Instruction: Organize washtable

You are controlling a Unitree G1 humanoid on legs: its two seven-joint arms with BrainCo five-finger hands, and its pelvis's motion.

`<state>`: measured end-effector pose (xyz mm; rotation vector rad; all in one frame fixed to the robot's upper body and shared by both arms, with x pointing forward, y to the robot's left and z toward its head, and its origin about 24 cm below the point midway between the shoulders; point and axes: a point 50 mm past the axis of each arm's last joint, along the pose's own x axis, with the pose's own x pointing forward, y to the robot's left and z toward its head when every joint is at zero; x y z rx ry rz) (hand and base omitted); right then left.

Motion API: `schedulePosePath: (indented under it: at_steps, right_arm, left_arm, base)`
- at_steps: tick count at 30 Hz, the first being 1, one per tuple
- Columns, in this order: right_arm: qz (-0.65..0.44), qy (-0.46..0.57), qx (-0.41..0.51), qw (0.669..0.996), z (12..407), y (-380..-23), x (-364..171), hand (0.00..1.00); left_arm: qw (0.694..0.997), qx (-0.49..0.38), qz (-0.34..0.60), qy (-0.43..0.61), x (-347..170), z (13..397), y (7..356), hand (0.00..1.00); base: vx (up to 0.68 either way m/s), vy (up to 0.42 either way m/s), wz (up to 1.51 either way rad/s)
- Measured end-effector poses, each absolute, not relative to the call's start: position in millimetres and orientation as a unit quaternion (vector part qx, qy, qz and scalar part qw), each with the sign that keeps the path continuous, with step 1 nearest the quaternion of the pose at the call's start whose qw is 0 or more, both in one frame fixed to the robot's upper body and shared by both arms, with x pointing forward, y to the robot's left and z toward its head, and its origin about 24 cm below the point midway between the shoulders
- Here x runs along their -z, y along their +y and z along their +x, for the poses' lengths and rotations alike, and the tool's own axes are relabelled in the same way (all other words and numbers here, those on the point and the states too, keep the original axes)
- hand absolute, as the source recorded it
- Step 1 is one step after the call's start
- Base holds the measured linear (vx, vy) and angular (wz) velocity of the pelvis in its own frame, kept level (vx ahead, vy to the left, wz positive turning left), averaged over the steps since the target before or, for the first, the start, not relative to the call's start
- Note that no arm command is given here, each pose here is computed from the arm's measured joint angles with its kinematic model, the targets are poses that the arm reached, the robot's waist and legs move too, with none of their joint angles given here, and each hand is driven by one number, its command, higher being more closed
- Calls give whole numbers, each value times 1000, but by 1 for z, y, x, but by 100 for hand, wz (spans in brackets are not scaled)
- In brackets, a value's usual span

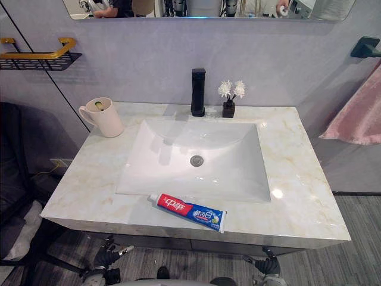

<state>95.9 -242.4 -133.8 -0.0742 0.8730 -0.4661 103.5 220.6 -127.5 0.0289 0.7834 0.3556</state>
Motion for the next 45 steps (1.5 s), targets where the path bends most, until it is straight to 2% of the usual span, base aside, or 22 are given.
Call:
schedulePosePath:
  at_steps: [4,6,10,12,16,19,21,24,29,32,33,34,41,45]
  right_arm:
    - [-28,419,242,875,94,-248,133,0]
    - [-28,418,246,874,93,-251,132,0]
    - [-36,416,252,873,92,-260,130,0]
    - [-41,415,252,873,92,-263,129,0]
    - [-48,418,257,870,82,-267,127,0]
    - [-50,423,260,867,76,-268,127,0]
    - [-52,422,264,866,72,-270,126,0]
    - [-54,421,266,866,71,-272,124,0]
    - [-55,415,252,872,76,-272,123,0]
    - [-57,406,233,882,82,-269,121,0]
    - [-57,405,229,883,84,-268,120,0]
    - [-63,403,214,888,89,-266,120,0]
    - [-65,400,191,894,98,-258,123,0]
    - [-66,398,179,897,103,-253,123,0]
  left_arm:
    - [891,-219,3,397,131,92,240,0]
    - [882,-254,12,397,127,86,262,0]
    - [865,-347,50,358,99,79,329,0]
    - [861,-373,64,340,86,76,348,0]
    - [882,-412,129,189,15,110,386,0]
    - [898,-397,186,43,-54,141,387,0]
    - [900,-362,220,-102,-117,166,365,0]
    - [885,-309,263,-227,-165,182,329,0]
    - [864,-137,334,-350,-195,213,236,0]
    - [855,-14,351,-382,-188,224,179,0]
    - [854,8,350,-384,-185,224,170,0]
    - [845,81,360,-388,-175,225,141,0]
    - [841,239,361,-323,-124,236,81,0]
    - [829,300,380,-281,-97,234,64,0]
  base:
    - [-44,-24,8]
    - [-48,-23,15]
    - [-73,-13,10]
    - [-49,-1,12]
    - [-25,-13,31]
    - [-20,-25,12]
    - [-32,-17,25]
    - [-39,-4,10]
    - [-66,-12,8]
    - [-49,-1,-4]
    - [-34,-8,-9]
    - [-22,-9,-12]
    - [3,-8,-9]
    - [17,-10,-15]
